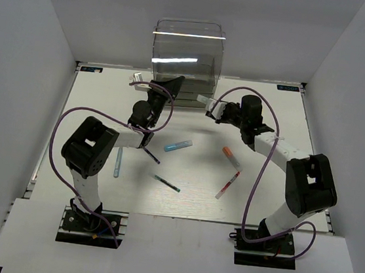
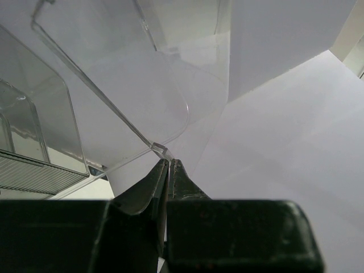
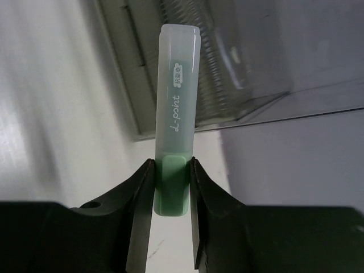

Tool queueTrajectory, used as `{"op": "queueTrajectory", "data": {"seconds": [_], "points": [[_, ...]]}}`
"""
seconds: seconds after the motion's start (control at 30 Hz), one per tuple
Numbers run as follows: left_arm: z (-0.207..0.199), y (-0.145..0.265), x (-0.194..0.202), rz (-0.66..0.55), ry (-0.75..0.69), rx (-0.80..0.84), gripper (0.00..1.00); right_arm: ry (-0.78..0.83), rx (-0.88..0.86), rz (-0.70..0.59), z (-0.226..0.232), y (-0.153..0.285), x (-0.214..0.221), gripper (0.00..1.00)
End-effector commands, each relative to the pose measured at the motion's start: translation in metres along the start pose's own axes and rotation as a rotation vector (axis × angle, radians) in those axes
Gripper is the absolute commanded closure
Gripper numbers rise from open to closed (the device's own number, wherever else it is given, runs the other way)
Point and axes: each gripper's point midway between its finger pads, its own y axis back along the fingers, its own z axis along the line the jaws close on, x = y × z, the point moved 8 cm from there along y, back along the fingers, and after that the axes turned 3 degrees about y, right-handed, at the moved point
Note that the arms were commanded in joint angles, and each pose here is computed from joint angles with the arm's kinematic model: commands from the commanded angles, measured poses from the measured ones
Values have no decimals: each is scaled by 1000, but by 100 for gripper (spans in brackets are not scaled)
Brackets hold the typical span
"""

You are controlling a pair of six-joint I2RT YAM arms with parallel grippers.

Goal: Sort the stationery into containers
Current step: Place the pen in the storage box.

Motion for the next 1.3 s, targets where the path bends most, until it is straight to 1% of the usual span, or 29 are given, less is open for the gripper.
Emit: {"op": "queueTrajectory", "data": {"seconds": [0.0, 0.13, 0.33, 0.37, 0.53, 0.57, 0.73, 0.97, 1.27], "points": [[-67, 0, -35, -150, 33, 280, 95, 128, 210, -68, -33, 1, -21, 100], [-67, 0, -35, -150, 33, 280, 95, 240, 245, -114, -32, -1, -32, 100], [-67, 0, -35, -150, 33, 280, 95, 355, 271, -126, -28, -10, -38, 100], [-67, 0, -35, -150, 33, 280, 95, 401, 297, -131, -33, -9, -42, 100], [-67, 0, -35, -150, 33, 280, 95, 459, 311, -103, -31, -21, -45, 100], [-67, 0, -35, -150, 33, 280, 95, 493, 331, -81, -32, -23, -44, 100], [-67, 0, -35, -150, 33, 280, 95, 600, 376, -79, -29, -33, -47, 100], [-67, 0, -35, -150, 33, 280, 95, 657, 417, -102, -34, -43, -55, 100], [-67, 0, -35, -150, 33, 280, 95, 729, 519, -78, -43, -55, -61, 100]]}}
